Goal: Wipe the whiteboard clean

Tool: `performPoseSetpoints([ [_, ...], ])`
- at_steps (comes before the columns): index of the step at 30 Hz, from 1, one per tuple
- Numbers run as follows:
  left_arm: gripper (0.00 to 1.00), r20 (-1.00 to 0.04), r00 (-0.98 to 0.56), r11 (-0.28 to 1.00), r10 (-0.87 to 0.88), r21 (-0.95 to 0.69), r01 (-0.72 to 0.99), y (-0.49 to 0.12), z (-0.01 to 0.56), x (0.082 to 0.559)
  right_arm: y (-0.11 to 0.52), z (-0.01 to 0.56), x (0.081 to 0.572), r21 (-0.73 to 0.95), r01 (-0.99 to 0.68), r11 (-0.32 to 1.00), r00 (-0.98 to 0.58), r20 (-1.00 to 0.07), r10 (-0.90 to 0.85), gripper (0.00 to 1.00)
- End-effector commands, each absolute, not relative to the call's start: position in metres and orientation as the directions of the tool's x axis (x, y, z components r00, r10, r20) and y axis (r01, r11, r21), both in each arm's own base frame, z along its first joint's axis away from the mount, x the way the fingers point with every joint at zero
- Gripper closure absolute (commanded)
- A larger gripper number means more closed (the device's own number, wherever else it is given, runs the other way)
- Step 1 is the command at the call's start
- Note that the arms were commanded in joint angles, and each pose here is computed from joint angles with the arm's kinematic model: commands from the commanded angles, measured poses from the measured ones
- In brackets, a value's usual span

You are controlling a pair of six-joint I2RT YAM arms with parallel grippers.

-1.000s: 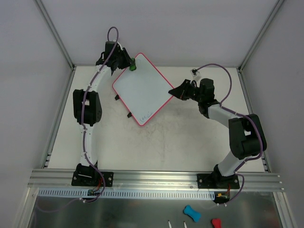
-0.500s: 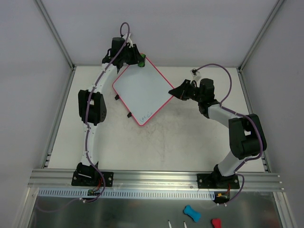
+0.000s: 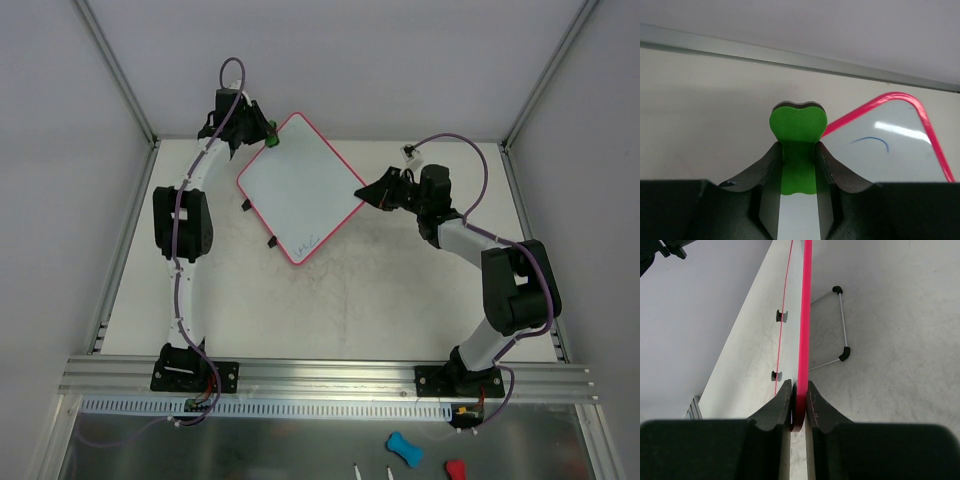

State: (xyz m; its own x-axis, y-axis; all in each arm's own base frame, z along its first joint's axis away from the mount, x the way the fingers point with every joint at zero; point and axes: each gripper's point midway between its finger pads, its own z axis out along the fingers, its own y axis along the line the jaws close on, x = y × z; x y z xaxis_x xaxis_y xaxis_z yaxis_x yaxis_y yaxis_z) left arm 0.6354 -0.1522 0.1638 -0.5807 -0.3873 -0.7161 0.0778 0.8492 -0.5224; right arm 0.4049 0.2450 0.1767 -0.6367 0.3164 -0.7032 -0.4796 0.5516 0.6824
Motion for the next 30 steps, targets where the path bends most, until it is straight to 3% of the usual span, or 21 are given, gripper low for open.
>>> performPoseSetpoints([
  [1,1.00,-0.693,-0.599,0.879,-0.401,-0.476,-0.037,-0.138,0.145,0.621,0.265,0.185,0.390,0.612,-0.610,0.503,-0.599,-0.772,0.212,1.00],
  [10,1.00,-0.679,-0.626,0.859,-0.383,-0.511,0.028,-0.150,0.149,0.617,0.266,0.185,0.390,0.613,-0.611,0.501,-0.601,-0.771,0.211,1.00],
  [21,1.00,-0.765,-0.527,0.803,-0.370,-0.548,0.232,-0.208,0.212,0.639,0.266,0.185,0.390,0.612,-0.611,0.502,-0.600,-0.772,0.211,1.00],
  [30,1.00,-0.807,-0.499,0.788,-0.314,-0.515,0.338,-0.243,0.217,0.638,0.266,0.186,0.390,0.612,-0.613,0.500,-0.599,-0.773,0.210,1.00],
])
